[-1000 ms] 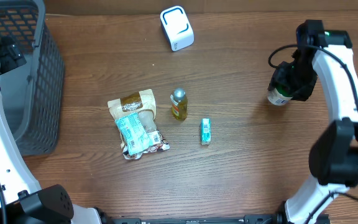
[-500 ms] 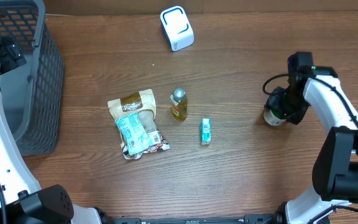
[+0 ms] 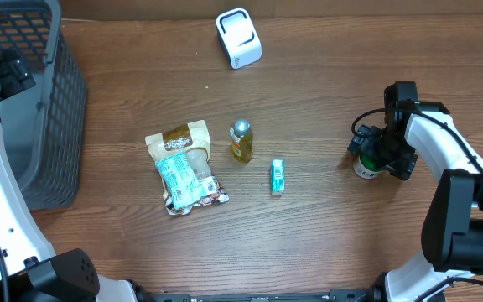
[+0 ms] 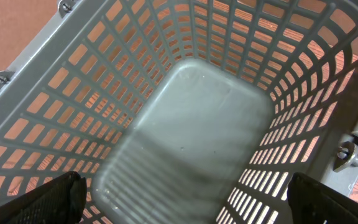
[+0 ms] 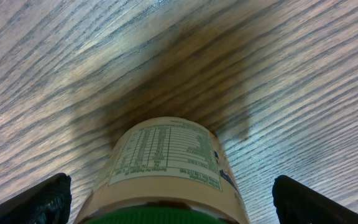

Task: Scan the item barcode
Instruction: 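Set the jar upright on the table and open the right gripper, then move the right gripper left over the Kleenex pack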

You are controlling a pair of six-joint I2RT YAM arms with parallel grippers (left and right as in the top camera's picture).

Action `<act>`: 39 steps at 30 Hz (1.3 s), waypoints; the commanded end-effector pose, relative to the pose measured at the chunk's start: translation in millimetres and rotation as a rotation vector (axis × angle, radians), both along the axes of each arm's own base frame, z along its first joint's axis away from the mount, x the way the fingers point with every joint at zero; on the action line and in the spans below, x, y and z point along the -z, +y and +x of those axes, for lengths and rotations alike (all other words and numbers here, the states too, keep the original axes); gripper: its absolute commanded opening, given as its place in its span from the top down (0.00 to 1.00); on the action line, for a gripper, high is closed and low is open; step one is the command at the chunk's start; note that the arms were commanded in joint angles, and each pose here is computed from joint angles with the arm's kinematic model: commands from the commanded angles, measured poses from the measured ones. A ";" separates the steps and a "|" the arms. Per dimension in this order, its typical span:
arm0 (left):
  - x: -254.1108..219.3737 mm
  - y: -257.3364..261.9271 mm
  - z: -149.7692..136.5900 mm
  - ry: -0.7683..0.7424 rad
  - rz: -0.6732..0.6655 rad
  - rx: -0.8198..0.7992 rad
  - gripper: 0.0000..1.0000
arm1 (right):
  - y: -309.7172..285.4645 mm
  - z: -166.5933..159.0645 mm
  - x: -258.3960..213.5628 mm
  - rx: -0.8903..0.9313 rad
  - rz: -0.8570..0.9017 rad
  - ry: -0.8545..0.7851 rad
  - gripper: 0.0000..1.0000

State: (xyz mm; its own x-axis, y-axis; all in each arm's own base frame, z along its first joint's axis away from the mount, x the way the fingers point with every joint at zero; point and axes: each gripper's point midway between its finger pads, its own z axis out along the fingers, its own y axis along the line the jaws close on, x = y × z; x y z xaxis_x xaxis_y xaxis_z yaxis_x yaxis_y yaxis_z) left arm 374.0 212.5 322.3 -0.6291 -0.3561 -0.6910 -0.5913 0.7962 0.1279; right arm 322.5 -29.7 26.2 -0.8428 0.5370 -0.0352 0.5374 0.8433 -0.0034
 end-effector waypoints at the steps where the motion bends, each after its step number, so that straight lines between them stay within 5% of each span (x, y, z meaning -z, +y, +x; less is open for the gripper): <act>1: -5.6 -1.6 1.8 -0.007 0.011 0.020 0.00 | -1.7 6.2 -12.1 -0.011 -0.017 -0.048 0.00; 11: -5.6 -1.6 1.9 -0.007 0.011 0.021 0.01 | -4.4 57.2 -94.3 -0.058 -0.034 -0.192 0.03; 17: -5.6 -1.6 1.8 -0.007 0.011 0.021 0.01 | 57.2 69.7 -128.3 -0.265 0.159 -0.264 0.13; 26: -5.6 -1.6 1.9 -0.007 0.011 0.021 0.01 | 143.1 31.8 -104.4 -0.515 0.233 -0.157 0.29; 33: -5.6 -1.6 1.8 -0.007 0.011 0.020 0.00 | 186.4 -5.7 -76.5 -0.641 0.244 -0.068 0.55; 39: -5.6 -1.5 1.8 -0.007 0.011 0.020 0.00 | 206.4 -22.0 -54.9 -0.697 0.247 -0.051 0.54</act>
State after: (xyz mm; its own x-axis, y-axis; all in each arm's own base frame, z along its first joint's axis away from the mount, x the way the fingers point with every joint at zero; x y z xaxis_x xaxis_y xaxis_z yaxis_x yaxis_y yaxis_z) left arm 374.0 212.5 322.3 -0.6291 -0.3561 -0.6910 -0.5913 0.7962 0.1279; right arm 306.6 170.5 83.8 -0.9941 -0.1067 -0.0215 -0.1087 0.9655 0.2365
